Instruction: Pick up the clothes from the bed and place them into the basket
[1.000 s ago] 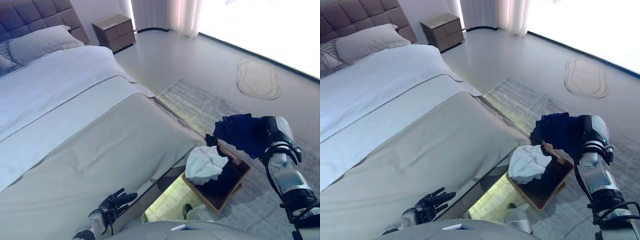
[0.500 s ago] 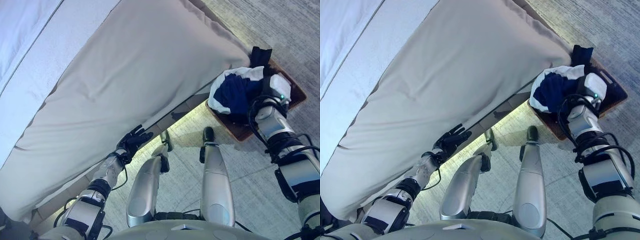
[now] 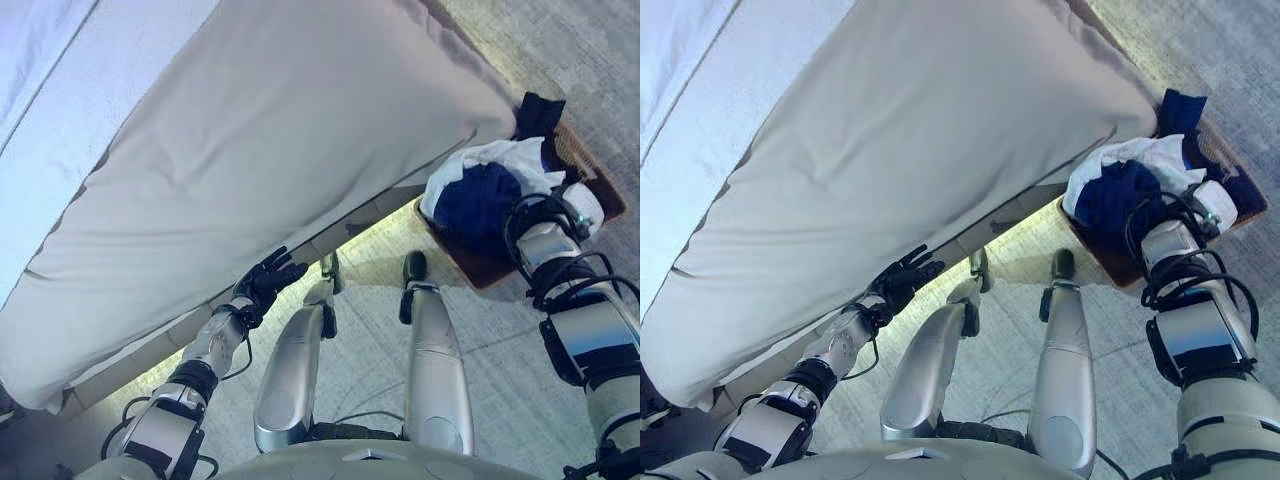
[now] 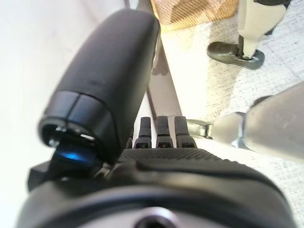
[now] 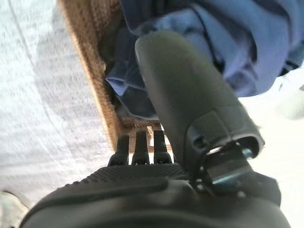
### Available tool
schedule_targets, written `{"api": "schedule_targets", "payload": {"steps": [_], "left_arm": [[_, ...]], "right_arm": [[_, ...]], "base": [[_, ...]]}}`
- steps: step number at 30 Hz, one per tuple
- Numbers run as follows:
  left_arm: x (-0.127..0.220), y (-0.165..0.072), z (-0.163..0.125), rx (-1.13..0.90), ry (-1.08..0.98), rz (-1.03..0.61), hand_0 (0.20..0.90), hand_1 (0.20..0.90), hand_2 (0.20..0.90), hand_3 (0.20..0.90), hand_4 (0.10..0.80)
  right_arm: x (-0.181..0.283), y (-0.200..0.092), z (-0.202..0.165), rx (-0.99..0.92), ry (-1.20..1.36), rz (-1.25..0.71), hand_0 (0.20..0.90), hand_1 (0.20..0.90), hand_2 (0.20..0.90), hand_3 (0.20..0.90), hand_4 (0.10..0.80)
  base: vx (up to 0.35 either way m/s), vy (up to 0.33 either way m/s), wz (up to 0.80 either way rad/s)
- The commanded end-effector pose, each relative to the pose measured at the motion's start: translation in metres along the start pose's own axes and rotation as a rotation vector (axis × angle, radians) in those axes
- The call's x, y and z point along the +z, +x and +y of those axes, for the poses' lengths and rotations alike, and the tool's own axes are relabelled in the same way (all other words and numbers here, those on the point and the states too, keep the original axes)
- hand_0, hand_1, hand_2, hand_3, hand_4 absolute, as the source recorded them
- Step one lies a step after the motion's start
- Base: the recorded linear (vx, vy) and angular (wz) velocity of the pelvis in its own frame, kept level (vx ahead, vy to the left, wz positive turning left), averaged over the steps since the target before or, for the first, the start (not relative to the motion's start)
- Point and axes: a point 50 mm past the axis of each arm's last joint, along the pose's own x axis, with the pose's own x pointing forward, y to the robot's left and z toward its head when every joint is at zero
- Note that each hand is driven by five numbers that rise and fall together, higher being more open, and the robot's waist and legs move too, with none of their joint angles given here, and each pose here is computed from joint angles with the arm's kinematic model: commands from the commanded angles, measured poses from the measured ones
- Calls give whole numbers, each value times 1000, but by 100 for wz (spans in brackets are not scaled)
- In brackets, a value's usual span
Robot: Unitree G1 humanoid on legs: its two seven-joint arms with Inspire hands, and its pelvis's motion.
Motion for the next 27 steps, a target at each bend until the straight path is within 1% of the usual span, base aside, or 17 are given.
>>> {"api": "schedule_targets", "payload": {"steps": [1, 2, 3, 4, 5, 7, 9, 10, 12, 16, 18, 22, 23, 27], "left_arm": [[9, -9, 24, 69, -2, -17, 900, 900, 900, 900, 800], [9, -9, 27, 84, -5, -14, 900, 900, 900, 900, 800], [9, -10, 27, 87, -5, -13, 900, 900, 900, 900, 800], [5, -11, 31, 108, -15, -5, 900, 900, 900, 900, 800], [3, -12, 32, 114, -17, -1, 900, 900, 900, 900, 800], [-5, -15, 36, 140, -24, 13, 900, 900, 900, 900, 800], [-18, -22, 45, 182, -45, 35, 900, 900, 900, 900, 800], [-21, -24, 47, 190, -50, 39, 900, 900, 900, 900, 800], [-38, -35, 58, 241, -73, 75, 900, 900, 900, 900, 800], [-68, -55, 73, 321, -90, 154, 900, 900, 900, 900, 800], [-81, -63, 79, 361, -99, 200, 900, 900, 900, 900, 800], [-106, -81, 90, 426, -65, 315, 900, 900, 900, 900, 800], [-114, -85, 90, 432, -33, 360, 900, 900, 900, 900, 800], [-128, -90, 87, 380, 98, 475, 900, 900, 900, 900, 800]], "right_arm": [[-12, 8, -19, -102, 62, 17, 900, 900, 900, 900, 800], [-23, 5, -4, -75, 76, 31, 900, 900, 900, 900, 800], [-25, 4, -2, -73, 77, 32, 900, 900, 900, 900, 800], [-45, -4, 21, -60, 102, 31, 900, 900, 900, 900, 800], [-50, -7, 27, -54, 112, 29, 900, 900, 900, 900, 800], [-63, -20, 50, -34, 203, 7, 900, 900, 900, 900, 800], [-77, -37, 68, 1, 323, -58, 900, 900, 900, 900, 800], [-80, -39, 70, 2, 347, -63, 900, 900, 900, 900, 800], [-103, -52, 75, 9, 404, -72, 900, 900, 900, 900, 800], [-133, -67, 81, 16, 524, 2, 900, 900, 900, 900, 800], [-146, -73, 87, 28, 508, 33, 900, 900, 900, 900, 800], [-174, -90, 109, 160, 503, 159, 900, 900, 900, 900, 800], [-184, -98, 121, 250, 479, 217, 900, 900, 900, 900, 800], [-197, -125, 147, 427, 386, 201, 900, 900, 900, 900, 800]], "base": [[-1, 22, -7], [0, 0, 0], [48, 36, 2], [67, 32, 3], [26, 45, -8], [31, 35, -8], [165, 67, -7], [167, 99, -10], [213, 135, -13], [193, 162, -14], [177, 205, -1], [179, 191, -4], [122, 236, 0], [79, 196, 5]]}}
